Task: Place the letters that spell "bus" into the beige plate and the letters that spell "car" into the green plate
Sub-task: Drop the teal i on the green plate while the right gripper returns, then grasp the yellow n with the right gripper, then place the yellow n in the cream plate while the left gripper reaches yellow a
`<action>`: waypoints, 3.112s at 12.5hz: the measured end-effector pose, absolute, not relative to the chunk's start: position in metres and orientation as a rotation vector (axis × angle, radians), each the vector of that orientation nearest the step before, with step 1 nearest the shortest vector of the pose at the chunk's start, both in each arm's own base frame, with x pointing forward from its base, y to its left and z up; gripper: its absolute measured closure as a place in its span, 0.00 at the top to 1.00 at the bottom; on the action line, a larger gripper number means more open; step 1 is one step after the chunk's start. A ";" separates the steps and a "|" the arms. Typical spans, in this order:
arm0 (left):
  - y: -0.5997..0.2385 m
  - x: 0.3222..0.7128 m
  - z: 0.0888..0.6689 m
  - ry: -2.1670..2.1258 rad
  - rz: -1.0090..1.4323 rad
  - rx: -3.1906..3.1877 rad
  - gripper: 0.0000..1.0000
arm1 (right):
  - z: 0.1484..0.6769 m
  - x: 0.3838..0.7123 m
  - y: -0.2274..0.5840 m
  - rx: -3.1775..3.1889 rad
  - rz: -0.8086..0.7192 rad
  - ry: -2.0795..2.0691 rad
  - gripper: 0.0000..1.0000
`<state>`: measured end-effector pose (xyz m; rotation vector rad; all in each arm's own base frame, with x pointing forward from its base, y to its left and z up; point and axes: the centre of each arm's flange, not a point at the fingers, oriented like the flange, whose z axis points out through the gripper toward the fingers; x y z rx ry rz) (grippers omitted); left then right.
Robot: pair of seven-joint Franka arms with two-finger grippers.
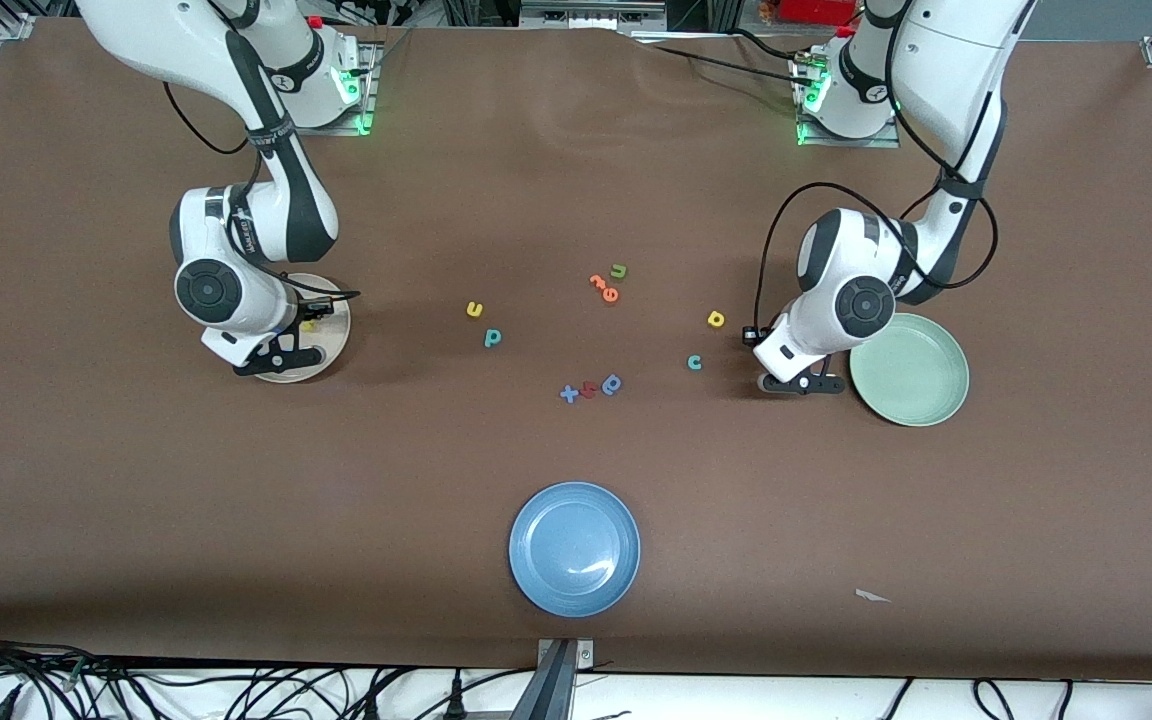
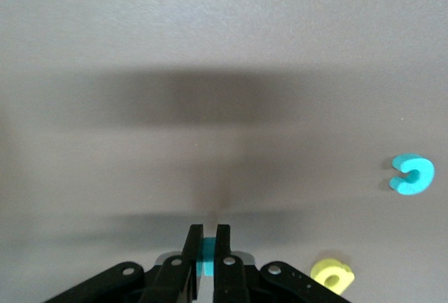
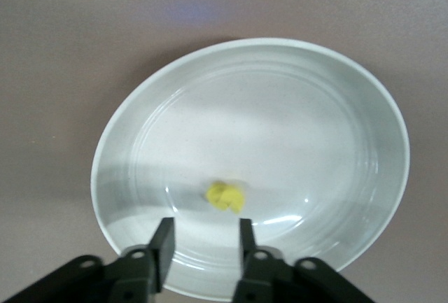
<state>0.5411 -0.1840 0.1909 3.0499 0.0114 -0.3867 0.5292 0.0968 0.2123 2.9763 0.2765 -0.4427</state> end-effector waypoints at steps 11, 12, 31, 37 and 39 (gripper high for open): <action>0.038 0.585 0.331 0.035 -0.536 3.023 0.10 | 0.259 0.511 0.278 3.100 -0.301 -0.216 0.96; 0.051 0.585 0.332 0.017 -0.530 3.022 0.10 | 0.254 0.505 0.292 3.098 -0.278 -0.261 0.86; 0.015 0.612 0.259 0.100 -0.492 3.024 0.82 | 0.175 0.459 0.342 3.123 -0.094 -0.368 0.53; -0.172 0.592 0.302 0.388 -0.479 2.945 1.00 | 0.176 0.458 0.345 3.130 -0.083 -0.361 0.26; -0.209 0.575 0.296 0.391 -0.402 2.927 0.99 | 0.177 0.458 0.345 3.130 -0.082 -0.362 0.26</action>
